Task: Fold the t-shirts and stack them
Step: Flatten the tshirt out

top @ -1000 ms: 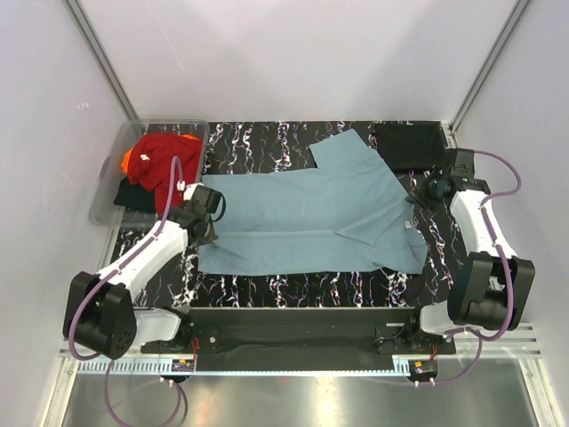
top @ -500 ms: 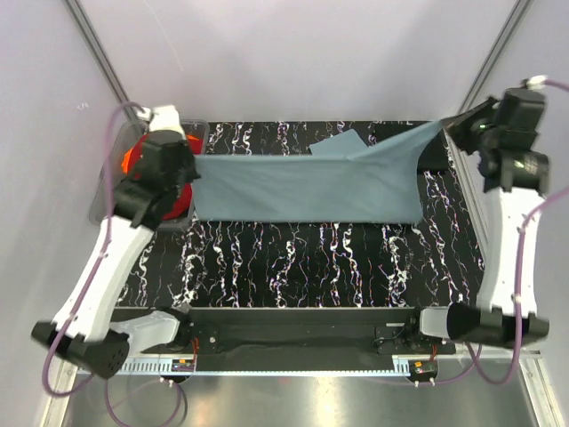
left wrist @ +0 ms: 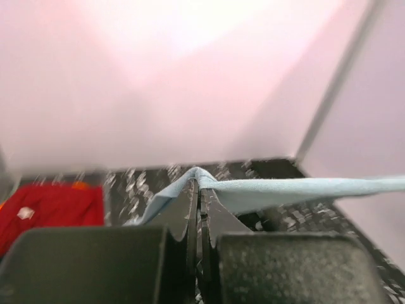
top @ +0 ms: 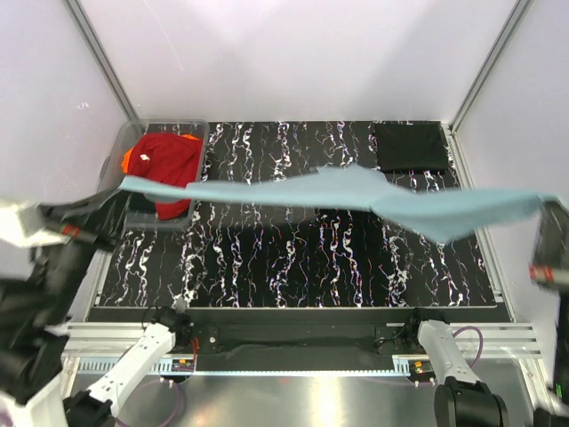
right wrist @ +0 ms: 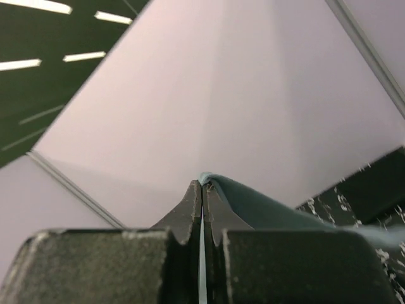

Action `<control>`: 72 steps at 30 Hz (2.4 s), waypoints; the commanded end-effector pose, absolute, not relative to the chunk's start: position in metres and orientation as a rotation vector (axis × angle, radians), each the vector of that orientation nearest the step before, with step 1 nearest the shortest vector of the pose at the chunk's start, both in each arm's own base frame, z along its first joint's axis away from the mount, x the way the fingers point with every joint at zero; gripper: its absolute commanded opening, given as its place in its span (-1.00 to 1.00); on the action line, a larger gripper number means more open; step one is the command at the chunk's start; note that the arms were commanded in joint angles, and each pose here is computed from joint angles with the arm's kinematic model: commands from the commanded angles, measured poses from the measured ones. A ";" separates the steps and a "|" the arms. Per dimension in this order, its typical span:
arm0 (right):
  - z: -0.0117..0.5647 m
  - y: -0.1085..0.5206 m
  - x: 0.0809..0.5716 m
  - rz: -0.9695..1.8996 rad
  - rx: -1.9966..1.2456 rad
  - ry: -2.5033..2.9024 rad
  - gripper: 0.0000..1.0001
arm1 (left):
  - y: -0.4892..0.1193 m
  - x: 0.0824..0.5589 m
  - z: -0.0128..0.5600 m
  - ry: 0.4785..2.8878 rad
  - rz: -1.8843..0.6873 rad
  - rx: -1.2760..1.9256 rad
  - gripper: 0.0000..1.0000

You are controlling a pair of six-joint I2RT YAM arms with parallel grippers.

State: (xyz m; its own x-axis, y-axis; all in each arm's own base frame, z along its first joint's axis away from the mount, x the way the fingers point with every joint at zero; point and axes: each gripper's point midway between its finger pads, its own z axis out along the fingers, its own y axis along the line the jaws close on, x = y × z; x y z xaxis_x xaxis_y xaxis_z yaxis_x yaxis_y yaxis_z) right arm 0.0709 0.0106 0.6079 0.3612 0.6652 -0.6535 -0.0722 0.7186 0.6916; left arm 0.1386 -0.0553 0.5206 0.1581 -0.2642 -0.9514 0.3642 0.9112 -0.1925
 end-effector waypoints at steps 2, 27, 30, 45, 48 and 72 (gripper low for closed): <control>0.602 0.006 0.053 0.494 0.691 1.128 -1.00 | -0.079 0.104 0.543 1.219 -0.596 0.236 -1.00; 0.597 -0.049 0.431 0.466 0.596 1.353 -1.00 | -0.106 0.432 0.540 1.310 -0.113 -0.033 -1.00; 0.655 -0.064 0.381 0.474 0.595 1.156 -1.00 | -0.099 0.405 0.599 1.180 -0.137 -0.023 -1.00; 0.542 -0.071 0.301 0.352 0.801 1.219 -1.00 | -0.112 0.330 0.448 1.341 -0.308 0.119 -1.00; 0.464 -0.066 0.282 0.310 0.851 1.350 -1.00 | -0.111 0.319 0.374 1.505 -0.341 0.085 -1.00; 0.232 -0.038 0.173 0.120 1.185 1.997 -1.00 | -0.107 0.241 0.148 2.312 -0.389 -0.119 -1.00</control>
State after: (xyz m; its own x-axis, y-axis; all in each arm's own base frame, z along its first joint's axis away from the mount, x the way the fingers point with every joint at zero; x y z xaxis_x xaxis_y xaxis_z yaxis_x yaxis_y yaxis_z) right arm 0.1810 -0.0409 0.2286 -0.2243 0.7755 -0.5901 0.6937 0.5524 0.4623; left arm 0.2367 -0.0996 0.1357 -0.7045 -0.1391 -0.6959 0.0610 0.9651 -0.2547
